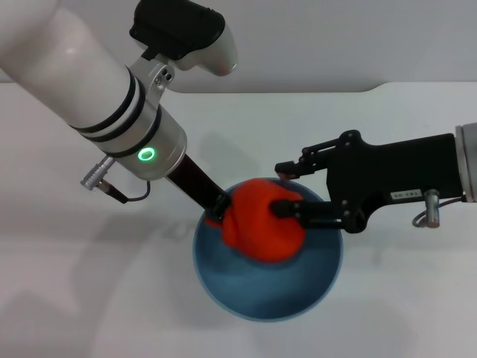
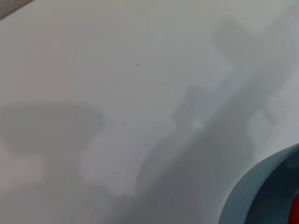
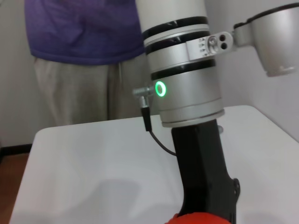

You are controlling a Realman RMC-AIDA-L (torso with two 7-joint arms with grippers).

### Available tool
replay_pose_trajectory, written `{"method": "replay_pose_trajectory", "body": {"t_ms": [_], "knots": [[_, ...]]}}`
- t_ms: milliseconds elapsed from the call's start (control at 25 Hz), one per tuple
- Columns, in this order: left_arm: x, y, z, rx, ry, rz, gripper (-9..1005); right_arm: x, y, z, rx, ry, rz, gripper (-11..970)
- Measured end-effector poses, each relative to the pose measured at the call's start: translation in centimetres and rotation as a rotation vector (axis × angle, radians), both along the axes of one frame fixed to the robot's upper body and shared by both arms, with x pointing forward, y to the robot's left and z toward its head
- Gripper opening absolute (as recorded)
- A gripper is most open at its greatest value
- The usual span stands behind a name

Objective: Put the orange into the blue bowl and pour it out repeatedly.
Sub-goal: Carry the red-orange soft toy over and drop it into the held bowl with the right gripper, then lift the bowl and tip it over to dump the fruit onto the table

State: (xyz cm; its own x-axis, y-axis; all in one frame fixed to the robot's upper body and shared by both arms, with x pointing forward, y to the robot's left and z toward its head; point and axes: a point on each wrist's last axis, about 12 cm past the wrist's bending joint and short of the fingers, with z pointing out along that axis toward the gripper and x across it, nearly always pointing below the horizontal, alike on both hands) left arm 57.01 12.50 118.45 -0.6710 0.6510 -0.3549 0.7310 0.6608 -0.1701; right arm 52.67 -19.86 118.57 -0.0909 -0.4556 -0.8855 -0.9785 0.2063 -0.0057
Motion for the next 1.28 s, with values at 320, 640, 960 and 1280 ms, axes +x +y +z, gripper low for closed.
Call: {"method": "replay_pose_trajectory", "body": {"t_ms": [320, 640, 960, 1280], "knots": [[0.9, 1.3, 0.3, 0.007, -0.039, 0.048, -1, -0.1, -2.2, 0.6, 0.016, 0.005, -0.081, 437], [1.5, 1.0, 0.2, 0.022, -0.113, 0.044, -1, 0.4, -7.1, 0.9, 0.101, 0.095, -0.327, 465], [2.0, -0.4, -0.2, 0.063, -0.584, -0.006, -1, -1.3, -14.1, -1.8, 0.122, 0.358, -0.646, 465], [-0.4, -1.5, -1.4, -0.054, -1.025, -0.181, -2, -3.3, -16.4, -3.3, 0.155, 0.442, -0.724, 464]]}}
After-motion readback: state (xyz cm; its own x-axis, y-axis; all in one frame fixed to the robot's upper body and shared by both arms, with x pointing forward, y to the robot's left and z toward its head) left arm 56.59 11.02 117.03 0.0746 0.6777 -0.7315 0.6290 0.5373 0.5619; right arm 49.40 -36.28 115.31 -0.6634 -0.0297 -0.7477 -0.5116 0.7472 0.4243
